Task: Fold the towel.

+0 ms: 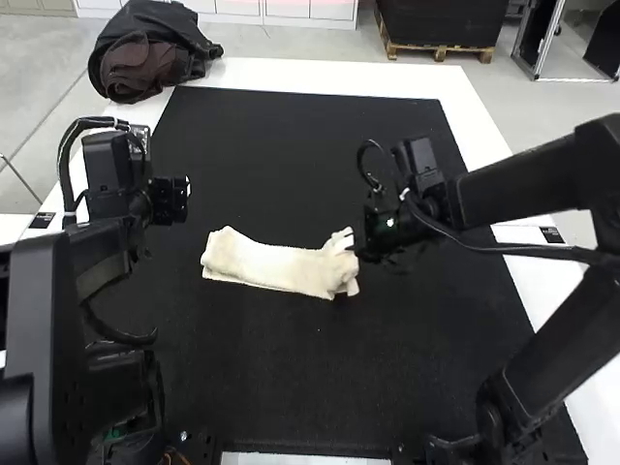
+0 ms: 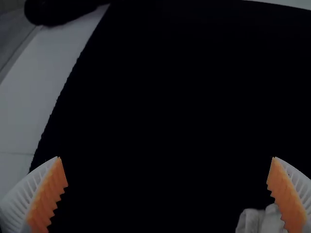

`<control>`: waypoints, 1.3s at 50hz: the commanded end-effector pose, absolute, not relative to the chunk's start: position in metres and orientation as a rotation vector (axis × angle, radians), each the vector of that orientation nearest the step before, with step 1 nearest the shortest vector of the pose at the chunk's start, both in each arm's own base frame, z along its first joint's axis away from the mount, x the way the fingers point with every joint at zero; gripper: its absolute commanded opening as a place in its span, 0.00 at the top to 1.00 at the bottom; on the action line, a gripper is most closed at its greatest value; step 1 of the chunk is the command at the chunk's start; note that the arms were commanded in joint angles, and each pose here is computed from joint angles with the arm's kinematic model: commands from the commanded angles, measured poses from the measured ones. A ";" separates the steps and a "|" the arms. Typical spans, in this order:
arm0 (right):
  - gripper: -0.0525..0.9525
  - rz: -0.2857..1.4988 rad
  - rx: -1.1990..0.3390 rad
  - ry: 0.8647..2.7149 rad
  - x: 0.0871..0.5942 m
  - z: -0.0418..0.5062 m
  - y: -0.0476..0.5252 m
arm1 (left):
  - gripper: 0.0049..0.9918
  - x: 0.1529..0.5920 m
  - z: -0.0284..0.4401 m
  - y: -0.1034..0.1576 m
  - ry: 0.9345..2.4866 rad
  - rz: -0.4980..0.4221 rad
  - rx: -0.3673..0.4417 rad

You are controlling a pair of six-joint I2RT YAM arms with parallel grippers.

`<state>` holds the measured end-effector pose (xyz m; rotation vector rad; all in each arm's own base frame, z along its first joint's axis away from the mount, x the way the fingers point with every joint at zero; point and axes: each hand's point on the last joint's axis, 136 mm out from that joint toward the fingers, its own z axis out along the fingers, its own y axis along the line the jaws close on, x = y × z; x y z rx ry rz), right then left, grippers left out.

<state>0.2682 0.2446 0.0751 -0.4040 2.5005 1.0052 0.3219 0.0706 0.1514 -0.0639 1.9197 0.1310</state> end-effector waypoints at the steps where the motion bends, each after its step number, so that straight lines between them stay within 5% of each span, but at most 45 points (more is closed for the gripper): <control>1: 0.97 1.061 -0.408 2.491 0.273 0.083 0.264 | 0.03 0.319 0.151 0.076 1.918 0.147 -0.084; 65: 0.97 1.176 -0.678 2.443 0.315 0.068 0.421 | 0.03 0.316 0.145 0.075 1.902 0.159 -0.071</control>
